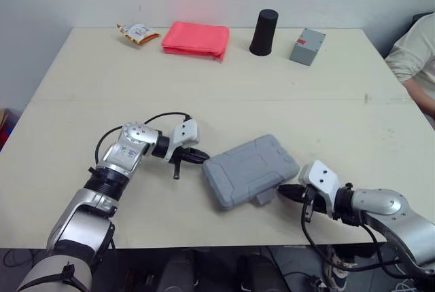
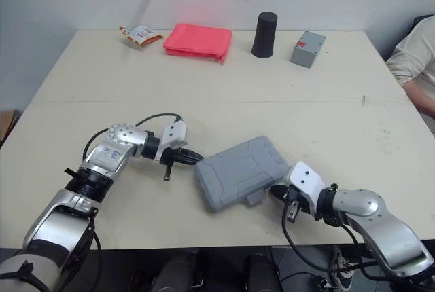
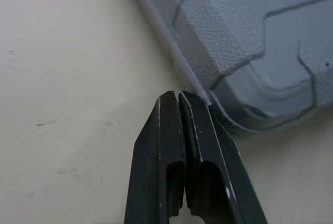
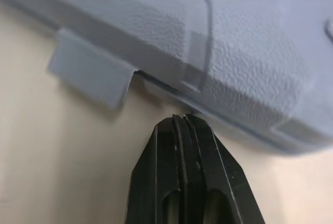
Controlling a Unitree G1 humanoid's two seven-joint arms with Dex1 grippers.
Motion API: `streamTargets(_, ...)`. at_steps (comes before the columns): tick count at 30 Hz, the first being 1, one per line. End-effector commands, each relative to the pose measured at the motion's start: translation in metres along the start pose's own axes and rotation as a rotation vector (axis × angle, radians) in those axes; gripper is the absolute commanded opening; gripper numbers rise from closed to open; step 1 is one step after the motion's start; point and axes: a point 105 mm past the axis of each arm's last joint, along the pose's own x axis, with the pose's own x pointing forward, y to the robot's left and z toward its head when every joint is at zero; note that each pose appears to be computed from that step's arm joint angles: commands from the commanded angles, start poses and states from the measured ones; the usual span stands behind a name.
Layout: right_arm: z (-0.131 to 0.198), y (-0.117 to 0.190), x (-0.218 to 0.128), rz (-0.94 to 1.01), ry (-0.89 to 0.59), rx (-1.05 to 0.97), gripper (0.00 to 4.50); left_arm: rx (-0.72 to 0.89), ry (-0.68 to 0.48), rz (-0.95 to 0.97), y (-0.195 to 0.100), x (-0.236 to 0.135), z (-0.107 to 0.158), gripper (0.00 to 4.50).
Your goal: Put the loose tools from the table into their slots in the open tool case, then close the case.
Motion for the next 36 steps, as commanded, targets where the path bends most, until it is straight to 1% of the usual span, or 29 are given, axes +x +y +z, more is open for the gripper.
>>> streamTargets(1,0.008,-0.014,-0.009,-0.072,-0.033,-0.009,0.07,0.11,-0.066,0.08,0.008,-0.016,0.026,0.06)
streamTargets(3,0.014,-0.007,-0.017,-0.04,-0.074,0.058,0.07,0.179,-0.091,0.118,0.01,-0.028,0.041,0.06)
streamTargets(6,0.025,0.012,-0.028,0.043,-0.129,0.149,0.07,0.155,-0.18,0.066,-0.003,-0.029,0.07,0.06)
streamTargets(9,0.027,0.036,-0.032,0.142,-0.128,0.185,0.07,0.113,-0.211,-0.013,-0.014,-0.004,0.084,0.06)
streamTargets(12,0.026,0.045,-0.028,0.155,-0.117,0.196,0.07,0.093,-0.181,-0.086,-0.023,0.027,0.087,0.06)
streamTargets(15,0.025,0.047,-0.022,0.149,-0.107,0.192,0.07,0.072,-0.106,-0.098,-0.021,0.058,0.081,0.06)
streamTargets(17,0.024,0.049,-0.02,0.147,-0.103,0.192,0.07,0.036,-0.016,-0.091,-0.019,0.074,0.066,0.06)
streamTargets(18,0.024,0.05,-0.02,0.148,-0.1,0.191,0.07,0.066,0.046,-0.101,-0.022,0.079,0.055,0.06)
streamTargets(21,0.02,0.053,-0.018,0.15,-0.084,0.186,0.07,0.189,0.301,-0.167,-0.033,0.082,0.004,0.06)
streamTargets(22,0.02,0.053,-0.017,0.148,-0.082,0.185,0.07,0.201,0.352,-0.184,-0.036,0.08,-0.007,0.06)
streamTargets(23,0.02,0.053,-0.017,0.147,-0.081,0.184,0.07,0.209,0.376,-0.194,-0.037,0.079,-0.013,0.06)
streamTargets(27,0.021,0.052,-0.013,0.143,-0.085,0.18,0.07,0.182,0.308,-0.196,-0.038,0.083,-0.005,0.06)
streamTargets(32,0.022,0.048,-0.005,0.137,-0.08,0.172,0.07,0.188,0.295,-0.167,-0.032,0.086,-0.003,0.06)
streamTargets(36,0.017,0.042,0.003,0.116,-0.042,0.152,0.07,0.192,0.278,-0.16,-0.031,0.088,0.002,0.06)
